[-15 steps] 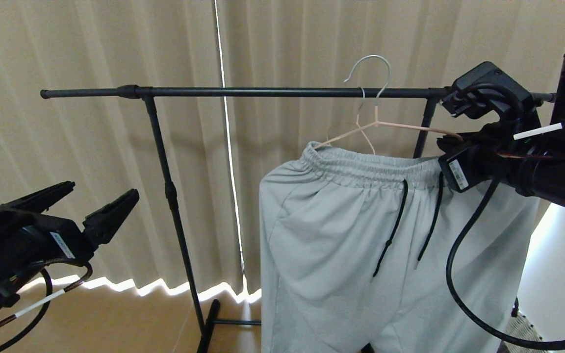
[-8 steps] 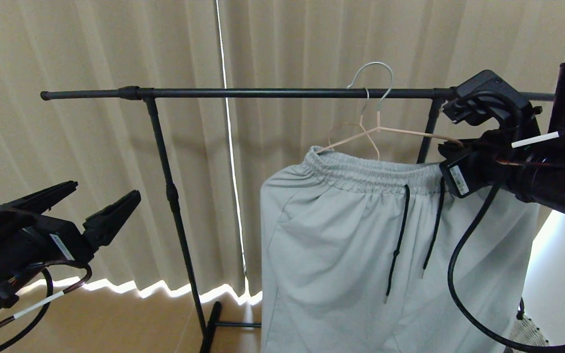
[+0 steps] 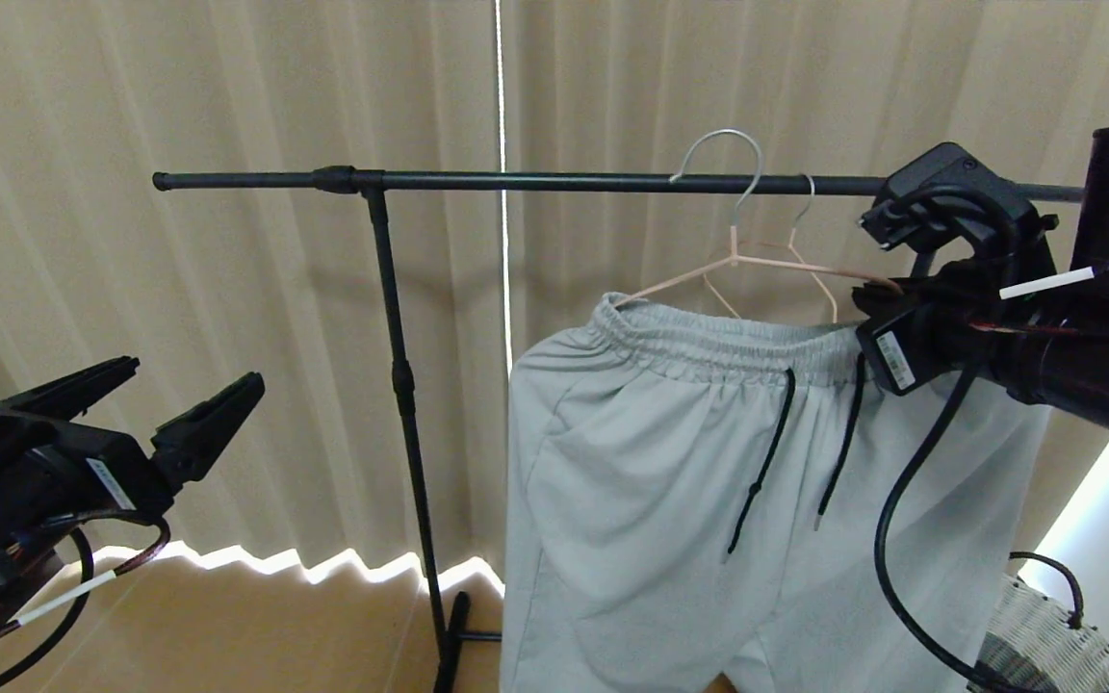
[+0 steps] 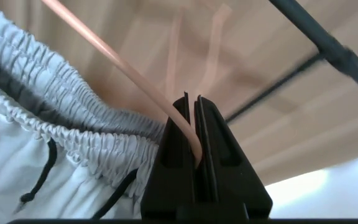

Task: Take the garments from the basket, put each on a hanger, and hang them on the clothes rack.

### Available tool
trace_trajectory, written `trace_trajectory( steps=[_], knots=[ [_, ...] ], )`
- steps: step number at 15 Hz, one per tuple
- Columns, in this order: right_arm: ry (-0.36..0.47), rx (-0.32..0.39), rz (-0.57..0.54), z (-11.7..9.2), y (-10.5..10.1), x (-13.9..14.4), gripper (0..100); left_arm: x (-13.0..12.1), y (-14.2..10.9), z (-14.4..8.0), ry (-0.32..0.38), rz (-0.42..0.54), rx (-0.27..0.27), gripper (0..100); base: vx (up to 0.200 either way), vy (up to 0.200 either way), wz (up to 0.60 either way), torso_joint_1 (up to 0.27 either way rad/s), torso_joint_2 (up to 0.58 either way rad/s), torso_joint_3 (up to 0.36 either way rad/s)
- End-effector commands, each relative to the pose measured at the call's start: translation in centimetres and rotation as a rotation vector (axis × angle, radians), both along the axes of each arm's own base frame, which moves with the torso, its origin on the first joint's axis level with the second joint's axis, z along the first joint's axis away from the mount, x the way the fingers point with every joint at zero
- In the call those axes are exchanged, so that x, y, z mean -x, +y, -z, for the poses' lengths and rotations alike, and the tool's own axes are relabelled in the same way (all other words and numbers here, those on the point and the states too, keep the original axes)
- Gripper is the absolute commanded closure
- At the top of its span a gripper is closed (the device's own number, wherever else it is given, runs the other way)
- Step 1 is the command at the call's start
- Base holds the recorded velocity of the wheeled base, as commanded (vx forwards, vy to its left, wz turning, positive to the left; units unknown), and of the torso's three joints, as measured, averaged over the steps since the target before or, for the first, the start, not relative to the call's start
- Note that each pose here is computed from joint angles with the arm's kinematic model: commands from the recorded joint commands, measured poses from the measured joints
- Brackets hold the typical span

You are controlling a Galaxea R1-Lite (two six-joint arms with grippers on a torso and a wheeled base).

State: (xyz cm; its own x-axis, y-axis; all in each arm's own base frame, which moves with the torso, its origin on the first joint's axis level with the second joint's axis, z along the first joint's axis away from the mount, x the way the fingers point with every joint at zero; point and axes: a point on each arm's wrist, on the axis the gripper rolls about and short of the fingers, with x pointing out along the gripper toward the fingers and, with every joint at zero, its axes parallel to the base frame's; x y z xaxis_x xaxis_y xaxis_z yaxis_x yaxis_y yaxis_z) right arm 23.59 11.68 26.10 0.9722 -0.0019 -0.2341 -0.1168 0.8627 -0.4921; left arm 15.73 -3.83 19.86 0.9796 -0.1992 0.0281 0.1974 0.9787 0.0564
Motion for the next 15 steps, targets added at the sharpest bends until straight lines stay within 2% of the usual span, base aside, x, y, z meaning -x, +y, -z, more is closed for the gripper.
trace_trajectory(
  steps=[1, 6, 15],
  knots=[
    [-0.004, -0.001, 0.002, -0.14, -0.12, 0.15, 100, 0.06, -0.01, 0.11, 0.003, 0.002, -0.001, 0, 0.000, 0.000, 0.00, 0.000, 0.00, 0.000],
    [-0.003, -0.027, 0.015, -0.11, -0.33, 0.20, 100, -0.08, -0.05, 0.14, 0.008, 0.002, 0.000, 0, 0.000, 0.000, 0.00, 0.000, 0.00, 0.000],
    [0.010, -0.034, 0.031, 0.27, -0.62, 0.07, 100, -0.06, -0.04, 0.22, 0.011, 0.002, 0.000, 0, 0.200, 0.000, 0.00, 0.001, 0.00, 0.002]
  ],
)
